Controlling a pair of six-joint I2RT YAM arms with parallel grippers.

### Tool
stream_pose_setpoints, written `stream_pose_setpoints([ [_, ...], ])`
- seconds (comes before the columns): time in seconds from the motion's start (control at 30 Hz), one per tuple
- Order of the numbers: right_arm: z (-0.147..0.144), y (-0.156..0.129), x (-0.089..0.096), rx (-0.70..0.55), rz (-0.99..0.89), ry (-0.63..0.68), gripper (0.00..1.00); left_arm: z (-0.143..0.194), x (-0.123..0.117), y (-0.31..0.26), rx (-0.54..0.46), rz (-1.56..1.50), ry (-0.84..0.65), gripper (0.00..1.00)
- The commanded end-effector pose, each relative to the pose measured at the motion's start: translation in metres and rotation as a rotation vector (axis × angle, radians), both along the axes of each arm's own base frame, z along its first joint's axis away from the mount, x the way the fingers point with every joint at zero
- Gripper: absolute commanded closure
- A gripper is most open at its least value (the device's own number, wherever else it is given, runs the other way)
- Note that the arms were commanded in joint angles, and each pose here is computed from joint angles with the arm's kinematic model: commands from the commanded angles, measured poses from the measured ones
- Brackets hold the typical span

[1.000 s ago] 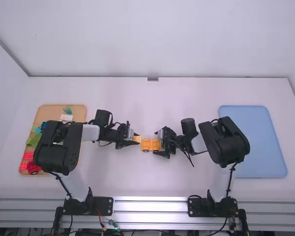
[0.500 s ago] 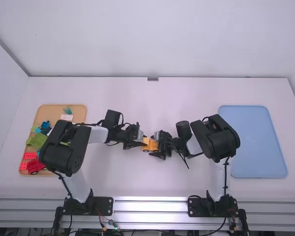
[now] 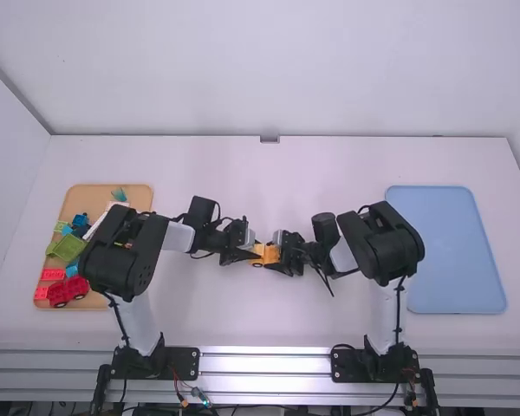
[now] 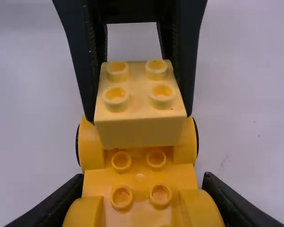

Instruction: Assemble lego blocks to make yellow taxi

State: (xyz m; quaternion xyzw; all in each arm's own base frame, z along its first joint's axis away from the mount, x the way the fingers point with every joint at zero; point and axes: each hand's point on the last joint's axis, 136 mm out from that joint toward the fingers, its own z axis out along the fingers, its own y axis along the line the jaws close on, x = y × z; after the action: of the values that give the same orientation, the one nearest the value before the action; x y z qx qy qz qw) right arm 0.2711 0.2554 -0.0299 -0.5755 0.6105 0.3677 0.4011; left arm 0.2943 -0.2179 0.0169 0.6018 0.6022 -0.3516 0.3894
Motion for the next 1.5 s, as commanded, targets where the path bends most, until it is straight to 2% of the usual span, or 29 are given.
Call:
stream_pose_setpoints([
  [0.0, -0.008, 0.000, -0.002, -0.020, -0.002, 0.010, 0.47, -0.002, -0.008, -0.003, -0.015, -0.010, 0.038, 0.89],
  [0.3, -0.007, 0.000, -0.002, -0.019, -0.002, 0.009, 0.47, -0.003, -0.010, -0.003, -0.012, -0.010, 0.052, 0.89],
  [0.53, -0.007, -0.001, 0.000, -0.019, -0.008, 0.010, 0.47, -0.015, -0.010, -0.007, 0.068, -0.003, 0.028, 0.94],
  [0.8, -0.008, -0.002, -0.001, -0.019, -0.009, 0.011, 0.47, -0.015, -0.004, -0.006, 0.077, 0.022, 0.024, 0.98],
  [1.1, -0.008, -0.001, 0.000, -0.024, -0.011, 0.008, 0.46, -0.025, 0.001, 0.001, 0.142, 0.057, 0.019, 0.97],
  [1.3, -0.008, -0.001, 0.000, -0.024, -0.011, 0.009, 0.46, -0.020, 0.003, -0.001, 0.127, 0.063, 0.012, 0.95],
  [1.47, -0.008, -0.001, 0.000, -0.024, -0.011, 0.008, 0.46, -0.011, 0.005, -0.001, 0.122, 0.064, -0.005, 0.97],
])
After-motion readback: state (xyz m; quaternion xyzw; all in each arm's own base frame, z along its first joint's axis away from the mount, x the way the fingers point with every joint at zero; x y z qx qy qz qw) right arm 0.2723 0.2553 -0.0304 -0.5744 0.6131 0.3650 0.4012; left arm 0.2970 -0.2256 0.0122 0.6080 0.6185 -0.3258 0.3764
